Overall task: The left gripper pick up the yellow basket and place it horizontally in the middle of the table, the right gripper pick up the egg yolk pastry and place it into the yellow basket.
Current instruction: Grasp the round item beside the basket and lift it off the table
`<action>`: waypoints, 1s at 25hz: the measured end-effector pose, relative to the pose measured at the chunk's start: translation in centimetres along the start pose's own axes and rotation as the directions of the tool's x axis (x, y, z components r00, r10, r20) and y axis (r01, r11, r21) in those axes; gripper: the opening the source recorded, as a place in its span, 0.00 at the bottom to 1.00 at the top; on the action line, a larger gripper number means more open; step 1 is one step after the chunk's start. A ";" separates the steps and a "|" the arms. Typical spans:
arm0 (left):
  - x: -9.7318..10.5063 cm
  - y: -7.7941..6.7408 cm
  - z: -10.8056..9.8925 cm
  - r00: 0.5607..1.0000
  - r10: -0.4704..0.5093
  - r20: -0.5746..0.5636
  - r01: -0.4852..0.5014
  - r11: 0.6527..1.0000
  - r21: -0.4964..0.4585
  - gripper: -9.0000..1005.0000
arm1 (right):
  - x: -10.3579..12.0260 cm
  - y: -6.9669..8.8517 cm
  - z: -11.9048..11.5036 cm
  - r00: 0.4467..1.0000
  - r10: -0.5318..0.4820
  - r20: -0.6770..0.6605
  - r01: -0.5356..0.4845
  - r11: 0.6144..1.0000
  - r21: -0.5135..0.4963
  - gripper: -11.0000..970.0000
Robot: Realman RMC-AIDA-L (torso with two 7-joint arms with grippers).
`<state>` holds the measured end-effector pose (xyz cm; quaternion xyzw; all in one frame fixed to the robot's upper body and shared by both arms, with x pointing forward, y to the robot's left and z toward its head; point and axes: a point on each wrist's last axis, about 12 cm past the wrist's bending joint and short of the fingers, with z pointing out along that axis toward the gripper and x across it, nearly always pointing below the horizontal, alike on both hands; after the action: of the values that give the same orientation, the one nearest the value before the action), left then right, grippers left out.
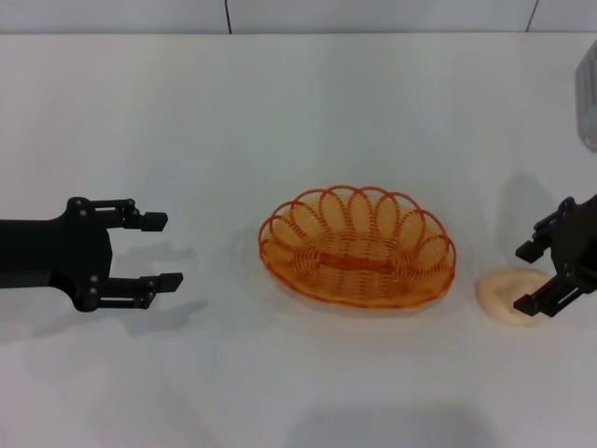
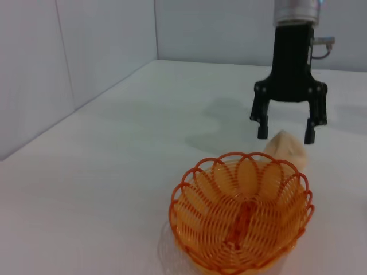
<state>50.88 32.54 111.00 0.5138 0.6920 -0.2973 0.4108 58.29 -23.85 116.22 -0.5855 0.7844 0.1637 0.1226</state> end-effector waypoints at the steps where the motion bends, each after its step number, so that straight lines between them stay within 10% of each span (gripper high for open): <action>1: 0.0 0.0 0.0 1.000 0.001 0.001 -0.001 1.000 -0.002 0.73 | 0.1 0.0 0.3 1.000 0.000 -0.012 0.000 1.000 0.001 0.90; 25: -0.3 0.8 0.2 1.000 0.004 -0.012 -0.004 0.999 -0.041 0.73 | 0.2 0.0 0.6 0.999 -0.048 0.003 0.048 0.999 -0.009 0.20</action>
<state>51.70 32.50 111.16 0.5082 0.6994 -0.2792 0.4178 58.20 -23.79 115.55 -0.6047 0.7691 0.1652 0.1248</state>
